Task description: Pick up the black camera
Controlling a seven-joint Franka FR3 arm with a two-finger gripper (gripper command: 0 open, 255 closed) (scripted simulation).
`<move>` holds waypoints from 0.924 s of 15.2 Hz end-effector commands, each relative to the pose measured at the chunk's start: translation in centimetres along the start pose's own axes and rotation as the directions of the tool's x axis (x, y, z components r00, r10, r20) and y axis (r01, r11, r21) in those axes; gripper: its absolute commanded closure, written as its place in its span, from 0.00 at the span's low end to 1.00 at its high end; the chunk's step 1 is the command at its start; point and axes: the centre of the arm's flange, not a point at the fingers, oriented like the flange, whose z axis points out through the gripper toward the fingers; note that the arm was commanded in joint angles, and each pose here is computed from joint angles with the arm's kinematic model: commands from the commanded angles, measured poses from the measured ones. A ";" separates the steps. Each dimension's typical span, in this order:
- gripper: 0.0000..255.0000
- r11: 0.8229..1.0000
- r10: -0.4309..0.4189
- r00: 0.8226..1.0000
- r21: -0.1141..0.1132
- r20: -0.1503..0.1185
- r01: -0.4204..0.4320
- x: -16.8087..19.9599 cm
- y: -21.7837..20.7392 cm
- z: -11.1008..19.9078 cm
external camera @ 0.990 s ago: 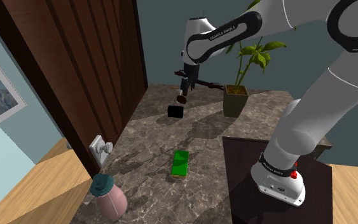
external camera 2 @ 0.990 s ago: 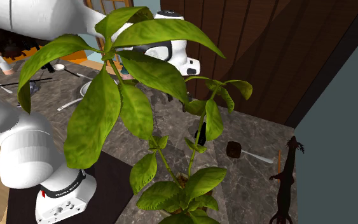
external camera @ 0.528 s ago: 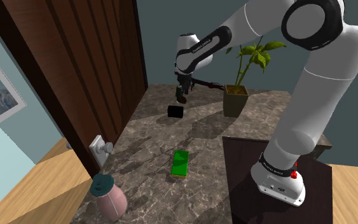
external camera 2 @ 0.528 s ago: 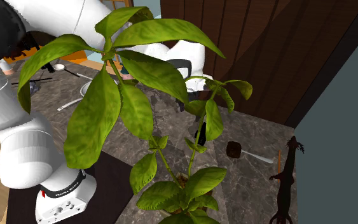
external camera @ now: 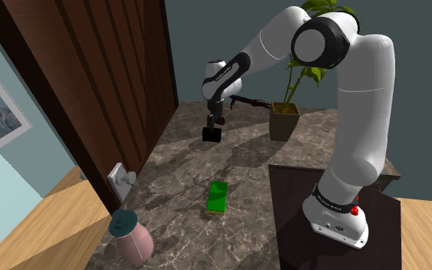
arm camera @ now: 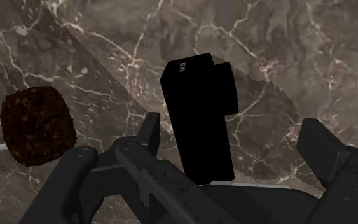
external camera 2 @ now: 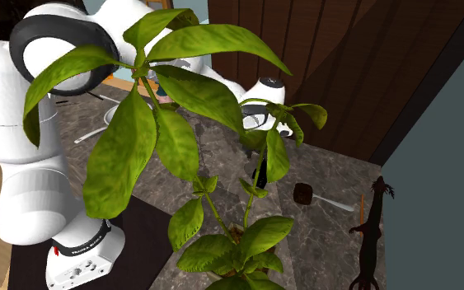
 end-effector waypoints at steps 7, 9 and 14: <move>0.00 1.000 -0.025 1.000 0.006 0.012 0.025 2.1 1.3 5.9; 0.00 1.000 -0.025 1.000 0.006 0.012 0.025 2.1 1.3 6.9; 1.00 1.000 -0.025 1.000 0.006 0.012 0.025 2.1 1.4 7.2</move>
